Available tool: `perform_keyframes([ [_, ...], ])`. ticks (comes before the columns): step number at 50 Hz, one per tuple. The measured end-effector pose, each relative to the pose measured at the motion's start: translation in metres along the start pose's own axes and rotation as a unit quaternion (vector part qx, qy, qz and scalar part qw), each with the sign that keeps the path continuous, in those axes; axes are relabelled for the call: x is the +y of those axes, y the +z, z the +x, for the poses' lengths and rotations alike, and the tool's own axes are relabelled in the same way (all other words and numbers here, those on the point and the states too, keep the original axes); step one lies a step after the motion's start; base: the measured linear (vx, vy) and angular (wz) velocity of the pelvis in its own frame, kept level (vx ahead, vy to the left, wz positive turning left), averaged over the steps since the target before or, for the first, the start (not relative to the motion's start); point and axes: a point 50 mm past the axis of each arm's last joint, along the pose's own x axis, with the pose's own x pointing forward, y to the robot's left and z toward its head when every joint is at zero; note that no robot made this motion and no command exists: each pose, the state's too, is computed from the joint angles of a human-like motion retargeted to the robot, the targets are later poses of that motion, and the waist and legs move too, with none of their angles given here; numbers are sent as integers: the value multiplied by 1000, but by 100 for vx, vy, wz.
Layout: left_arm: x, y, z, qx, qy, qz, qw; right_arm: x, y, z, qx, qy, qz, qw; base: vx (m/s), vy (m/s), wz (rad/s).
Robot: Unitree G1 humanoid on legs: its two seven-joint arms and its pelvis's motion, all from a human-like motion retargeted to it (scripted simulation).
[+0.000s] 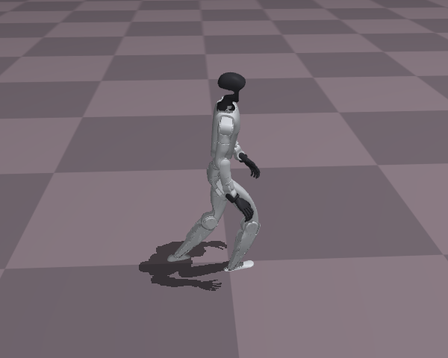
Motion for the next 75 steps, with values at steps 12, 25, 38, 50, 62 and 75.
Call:
perform_keyframes([
  [12,-7,-24,-6,38,-40,80,995,24,7,-16,-15,67,4,998,-35,-3,-15],
  [25,-21,-61,-32,103,-64,26,992,-5,47,4,-111,1,9,994,-13,-22,-12],
  [38,-25,-81,-49,160,-36,-46,985,-17,90,10,-195,-5,-8,981,6,-29,-31],
  [50,-49,-91,-68,191,-74,-34,978,2,46,-2,-109,26,37,993,21,-18,-11],
  [62,-51,-104,-77,255,-51,-77,963,23,14,-19,-36,68,51,996,39,-6,1],
  [75,-40,-103,-65,235,-86,-7,968,45,11,-36,-16,147,51,988,35,0,-11],
])
